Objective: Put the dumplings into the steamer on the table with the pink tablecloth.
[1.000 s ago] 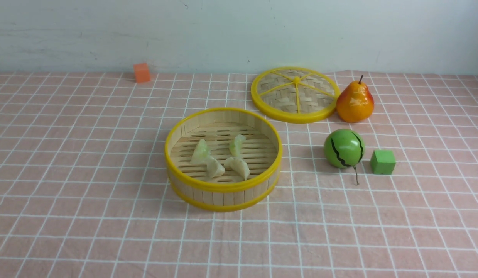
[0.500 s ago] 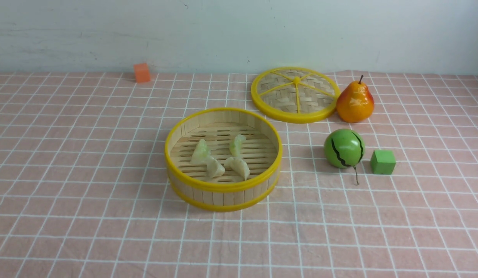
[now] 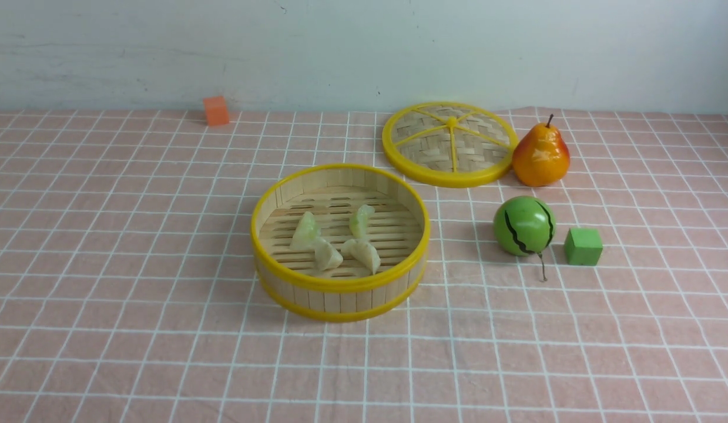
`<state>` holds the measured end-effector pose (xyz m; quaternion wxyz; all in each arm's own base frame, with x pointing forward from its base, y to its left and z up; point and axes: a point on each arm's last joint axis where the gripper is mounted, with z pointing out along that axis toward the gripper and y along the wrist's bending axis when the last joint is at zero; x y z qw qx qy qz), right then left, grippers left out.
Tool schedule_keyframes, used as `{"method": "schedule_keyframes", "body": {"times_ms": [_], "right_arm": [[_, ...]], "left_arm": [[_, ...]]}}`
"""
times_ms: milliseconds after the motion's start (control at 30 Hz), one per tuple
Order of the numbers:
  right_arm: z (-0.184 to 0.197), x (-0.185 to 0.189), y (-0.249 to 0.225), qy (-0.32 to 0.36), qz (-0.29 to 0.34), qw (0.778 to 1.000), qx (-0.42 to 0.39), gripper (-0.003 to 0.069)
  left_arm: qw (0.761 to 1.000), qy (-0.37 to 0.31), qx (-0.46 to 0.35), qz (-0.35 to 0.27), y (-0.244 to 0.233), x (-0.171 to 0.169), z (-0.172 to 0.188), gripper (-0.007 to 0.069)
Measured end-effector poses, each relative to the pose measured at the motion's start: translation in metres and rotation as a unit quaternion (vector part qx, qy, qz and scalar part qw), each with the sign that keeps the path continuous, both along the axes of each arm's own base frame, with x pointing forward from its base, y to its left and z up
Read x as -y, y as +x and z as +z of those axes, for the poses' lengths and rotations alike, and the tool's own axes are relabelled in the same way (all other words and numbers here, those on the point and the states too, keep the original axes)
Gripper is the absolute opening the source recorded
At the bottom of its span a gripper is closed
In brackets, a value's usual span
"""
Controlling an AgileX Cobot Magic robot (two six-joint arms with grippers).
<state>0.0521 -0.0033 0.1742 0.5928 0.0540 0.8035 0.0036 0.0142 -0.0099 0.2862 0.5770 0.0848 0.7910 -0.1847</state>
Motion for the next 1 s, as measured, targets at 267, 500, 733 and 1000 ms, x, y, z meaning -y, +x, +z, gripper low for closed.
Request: {"method": "schedule_keyframes", "body": {"times_ms": [267, 500, 733, 1000], "right_arm": [[0.0, 0.0, 0.0, 0.0, 0.0, 1.0, 0.0, -0.0004], [0.0, 0.0, 0.0, 0.0, 0.0, 1.0, 0.0, 0.0002], [0.0, 0.0, 0.0, 0.0, 0.0, 1.0, 0.0, 0.001], [0.0, 0.0, 0.0, 0.0, 0.0, 1.0, 0.0, 0.0025]], "left_arm": [[1.0, 0.0, 0.0, 0.0, 0.0, 0.0, 0.0, 0.0146], [1.0, 0.0, 0.0, 0.0, 0.0, 0.0, 0.0, 0.0155], [1.0, 0.001, -0.013, 0.0, 0.005, 0.002, -0.011, 0.0162], [0.997, -0.03, 0.061, 0.045, 0.021, 0.004, -0.029, 0.0122]]}}
